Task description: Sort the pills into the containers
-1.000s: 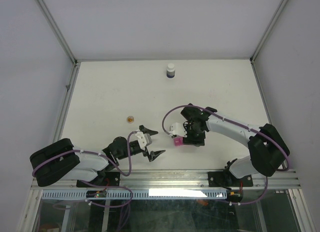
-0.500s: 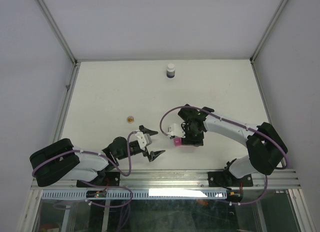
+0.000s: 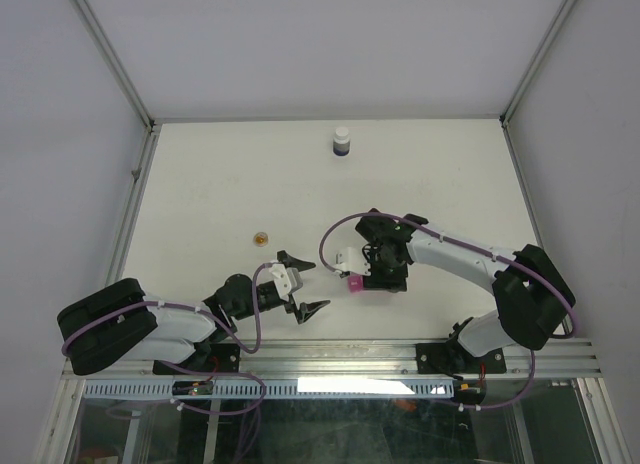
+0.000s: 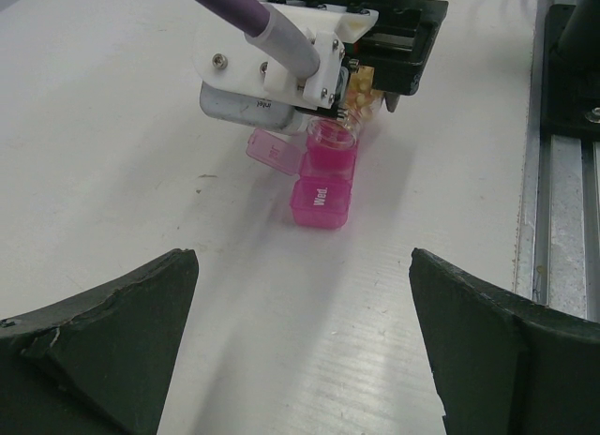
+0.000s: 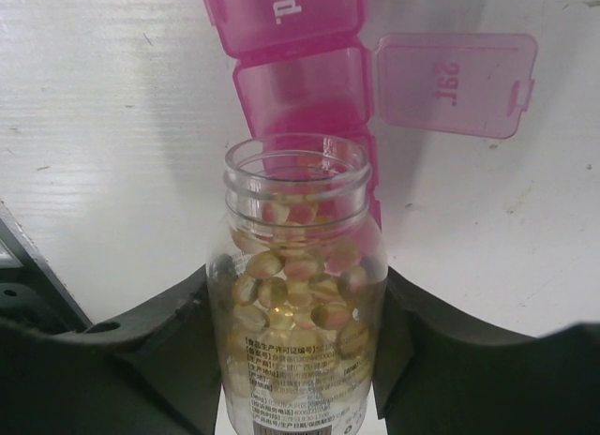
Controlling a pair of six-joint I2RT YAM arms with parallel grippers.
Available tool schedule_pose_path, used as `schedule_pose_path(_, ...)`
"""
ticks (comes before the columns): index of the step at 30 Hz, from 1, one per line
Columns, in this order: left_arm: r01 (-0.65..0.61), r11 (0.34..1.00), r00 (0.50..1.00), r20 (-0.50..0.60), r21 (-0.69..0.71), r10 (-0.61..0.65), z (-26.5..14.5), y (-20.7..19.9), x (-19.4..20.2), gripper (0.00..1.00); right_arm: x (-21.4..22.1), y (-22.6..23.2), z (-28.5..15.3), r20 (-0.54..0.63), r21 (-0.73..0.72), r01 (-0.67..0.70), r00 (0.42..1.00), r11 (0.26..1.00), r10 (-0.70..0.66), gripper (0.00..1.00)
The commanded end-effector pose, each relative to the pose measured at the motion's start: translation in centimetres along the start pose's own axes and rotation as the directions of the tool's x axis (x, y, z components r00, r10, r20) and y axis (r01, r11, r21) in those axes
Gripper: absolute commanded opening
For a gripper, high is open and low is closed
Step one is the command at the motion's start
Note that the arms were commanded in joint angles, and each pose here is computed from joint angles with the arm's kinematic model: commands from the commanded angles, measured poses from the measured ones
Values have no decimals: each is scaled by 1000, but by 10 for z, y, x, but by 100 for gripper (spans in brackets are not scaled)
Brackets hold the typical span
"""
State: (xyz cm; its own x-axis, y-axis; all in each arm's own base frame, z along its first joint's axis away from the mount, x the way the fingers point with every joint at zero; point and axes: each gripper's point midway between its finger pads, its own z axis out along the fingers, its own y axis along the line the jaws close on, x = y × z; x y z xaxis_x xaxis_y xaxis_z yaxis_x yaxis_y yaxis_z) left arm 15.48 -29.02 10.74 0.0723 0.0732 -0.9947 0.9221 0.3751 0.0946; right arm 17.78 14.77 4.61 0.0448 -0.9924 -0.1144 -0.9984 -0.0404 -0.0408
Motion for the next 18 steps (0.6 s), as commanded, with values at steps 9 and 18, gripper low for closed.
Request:
schedule_pose_path(9, 0, 1000, 999, 48, 6, 0, -3, -3, -10, 99, -3, -11, -6, 14, 69, -3, 1000, 998, 2, 0)
schedule_pose_path(18, -1, 1000, 999, 47, 8, 0, -3, -3, -10, 99, -9, -8, -7, 51, 29, -19, 999, 999, 18, 0)
